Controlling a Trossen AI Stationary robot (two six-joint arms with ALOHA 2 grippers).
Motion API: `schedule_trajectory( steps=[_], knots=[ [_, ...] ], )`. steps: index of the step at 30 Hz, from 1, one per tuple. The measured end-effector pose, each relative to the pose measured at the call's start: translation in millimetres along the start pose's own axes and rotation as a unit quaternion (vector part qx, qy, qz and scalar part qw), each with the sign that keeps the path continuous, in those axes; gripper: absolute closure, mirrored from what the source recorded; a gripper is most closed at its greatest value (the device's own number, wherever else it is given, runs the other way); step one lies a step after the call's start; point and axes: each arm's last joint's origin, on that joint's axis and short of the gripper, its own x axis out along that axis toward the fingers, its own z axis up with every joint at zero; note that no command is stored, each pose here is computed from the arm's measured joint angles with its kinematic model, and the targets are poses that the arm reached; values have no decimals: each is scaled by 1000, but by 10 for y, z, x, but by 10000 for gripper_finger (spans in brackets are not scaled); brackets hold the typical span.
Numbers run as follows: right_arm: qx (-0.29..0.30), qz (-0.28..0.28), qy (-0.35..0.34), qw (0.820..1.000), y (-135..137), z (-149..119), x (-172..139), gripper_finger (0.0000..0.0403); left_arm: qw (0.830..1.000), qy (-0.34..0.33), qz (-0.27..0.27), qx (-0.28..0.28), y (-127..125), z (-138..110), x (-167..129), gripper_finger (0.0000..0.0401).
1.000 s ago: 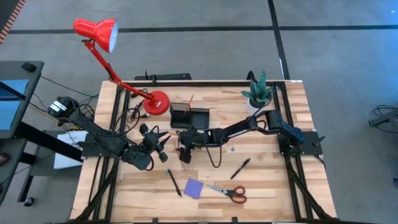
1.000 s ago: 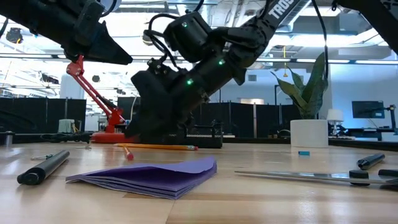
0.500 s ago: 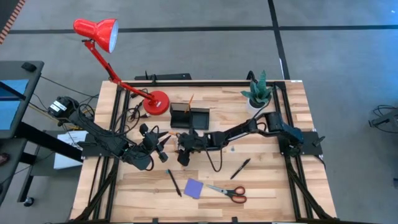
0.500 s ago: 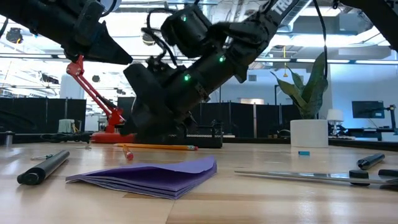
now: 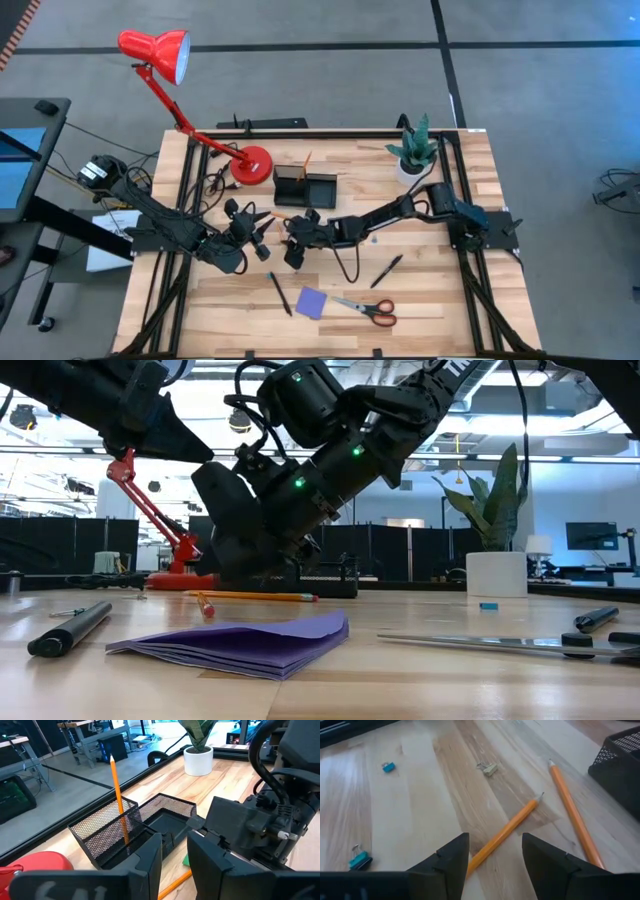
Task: Pick and place office supplies into organizer
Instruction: Put the bottom yellow pencil into the black desk organizer
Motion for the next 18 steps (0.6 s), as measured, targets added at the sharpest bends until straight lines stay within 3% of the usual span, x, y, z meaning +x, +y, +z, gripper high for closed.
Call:
schedule_trajectory(
  steps=[10,18],
  knots=[
    [0,11,-11,1000,66,-8,-6,227,1000,0,0,0,0,0,-1,316],
    [-4,10,-3,1000,71,-179,223,227,1000,-1,-1,-3,-4,5,0,316]
  ],
)
